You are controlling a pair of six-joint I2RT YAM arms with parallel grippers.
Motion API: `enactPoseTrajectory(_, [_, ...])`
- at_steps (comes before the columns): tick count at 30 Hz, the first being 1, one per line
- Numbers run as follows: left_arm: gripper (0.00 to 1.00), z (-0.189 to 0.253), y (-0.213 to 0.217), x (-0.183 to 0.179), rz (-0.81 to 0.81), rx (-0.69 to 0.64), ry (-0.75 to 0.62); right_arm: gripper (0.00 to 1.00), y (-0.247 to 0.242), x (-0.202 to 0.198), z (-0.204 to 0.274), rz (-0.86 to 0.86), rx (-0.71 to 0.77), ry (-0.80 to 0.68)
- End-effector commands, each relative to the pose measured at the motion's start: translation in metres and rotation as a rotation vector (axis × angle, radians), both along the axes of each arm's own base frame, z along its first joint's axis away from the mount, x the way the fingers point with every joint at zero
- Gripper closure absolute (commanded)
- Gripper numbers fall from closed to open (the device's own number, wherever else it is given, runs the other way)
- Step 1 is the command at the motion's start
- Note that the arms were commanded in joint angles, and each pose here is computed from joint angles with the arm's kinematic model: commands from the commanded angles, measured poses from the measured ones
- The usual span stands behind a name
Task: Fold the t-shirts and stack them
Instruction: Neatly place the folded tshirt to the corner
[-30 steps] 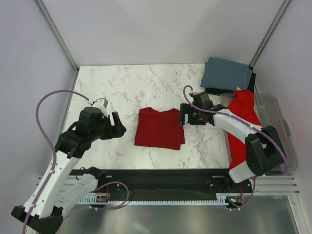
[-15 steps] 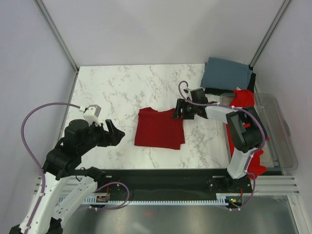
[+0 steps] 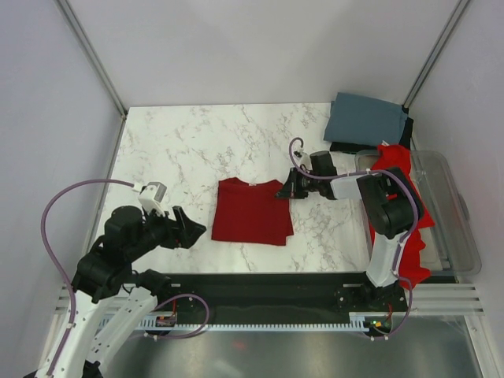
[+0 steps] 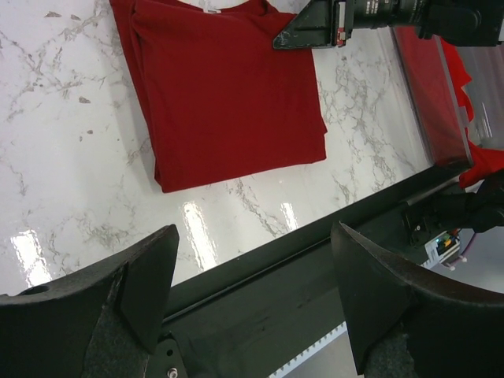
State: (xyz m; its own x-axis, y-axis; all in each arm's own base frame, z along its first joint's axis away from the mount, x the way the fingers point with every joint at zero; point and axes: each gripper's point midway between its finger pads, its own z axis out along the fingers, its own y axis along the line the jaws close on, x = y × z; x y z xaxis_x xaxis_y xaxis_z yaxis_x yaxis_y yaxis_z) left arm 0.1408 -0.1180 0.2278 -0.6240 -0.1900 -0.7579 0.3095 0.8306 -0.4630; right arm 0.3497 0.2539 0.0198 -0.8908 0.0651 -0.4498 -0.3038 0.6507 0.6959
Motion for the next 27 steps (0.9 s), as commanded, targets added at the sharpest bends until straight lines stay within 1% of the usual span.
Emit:
enactPoseTrajectory(1, [0.15,0.008,-0.008,0.004,-0.019,-0.036,-0.015,1.00,0.001,-0.019,-0.005,0.059,0.041,0.057])
enactPoseTrajectory(2, [0.15,0.008,-0.007,0.004,-0.016,-0.038,-0.014,1.00,0.001,-0.012,0.003,0.058,0.044,0.036])
enactPoseTrajectory(3, [0.15,0.008,-0.007,0.004,-0.018,-0.038,-0.016,1.00,-0.002,-0.014,0.004,0.055,0.022,0.062])
enactPoseTrajectory(5, [0.15,0.009,-0.007,0.003,-0.016,-0.041,-0.023,1.00,-0.009,0.011,0.021,0.023,-0.057,-0.019])
enactPoseTrajectory(6, [0.15,0.009,-0.007,0.003,-0.015,-0.042,-0.024,1.00,-0.015,0.007,0.022,0.018,-0.097,0.012])
enactPoseTrajectory(8, [0.15,0.009,-0.006,0.004,-0.010,-0.042,-0.024,1.00,-0.022,0.033,0.047,-0.023,-0.167,-0.079])
enactPoseTrajectory(9, [0.15,0.009,-0.006,0.004,-0.009,-0.042,-0.024,1.00,-0.027,0.033,0.050,-0.027,-0.201,-0.065])
enactPoseTrajectory(10, [0.15,0.009,-0.005,0.005,-0.006,-0.041,-0.024,1.00,-0.030,0.040,0.060,-0.037,-0.222,-0.089])
enactPoseTrajectory(11, [0.15,0.009,-0.005,0.005,-0.002,-0.042,-0.024,1.00,-0.034,0.059,0.077,-0.065,-0.265,-0.152])
enactPoseTrajectory(13, [0.15,0.010,-0.004,0.006,0.004,-0.042,-0.026,1.00,-0.047,0.068,0.084,-0.096,-0.346,-0.156])
enactPoseTrajectory(14, [0.15,0.009,-0.003,0.007,0.008,-0.043,-0.022,1.00,-0.050,0.084,0.106,-0.120,-0.366,-0.209])
enactPoseTrajectory(16, [0.15,0.010,-0.002,0.008,0.017,-0.045,-0.027,1.00,-0.060,0.090,0.112,-0.116,-0.436,-0.219])
enactPoseTrajectory(17, [0.15,0.010,-0.001,0.008,0.024,-0.044,-0.028,1.00,-0.068,0.107,0.132,-0.161,-0.483,-0.275])
enactPoseTrajectory(19, [0.15,0.010,0.000,0.009,0.031,-0.046,-0.030,1.00,-0.082,0.115,0.138,-0.168,-0.560,-0.290])
enactPoseTrajectory(20, [0.15,0.010,0.001,0.009,0.034,-0.045,-0.030,1.00,-0.085,0.125,0.156,-0.190,-0.572,-0.331])
enactPoseTrajectory(22, [0.15,0.009,0.002,0.010,0.038,-0.047,-0.026,1.00,-0.101,0.134,0.165,-0.224,-0.630,-0.347])
enactPoseTrajectory(23, [0.15,0.009,0.002,0.011,0.038,-0.046,-0.024,1.00,-0.103,0.142,0.181,-0.236,-0.629,-0.385])
enactPoseTrajectory(25, [0.16,0.007,0.003,0.013,0.045,-0.046,-0.019,1.00,-0.117,0.152,0.194,-0.274,-0.691,-0.425])
enactPoseTrajectory(26, [0.16,0.007,0.004,0.015,0.052,-0.049,-0.020,1.00,-0.120,0.158,0.209,-0.297,-0.700,-0.460])
enactPoseTrajectory(27, [0.16,0.007,0.005,0.016,0.055,-0.048,-0.021,1.00,-0.124,0.162,0.212,-0.308,-0.724,-0.466])
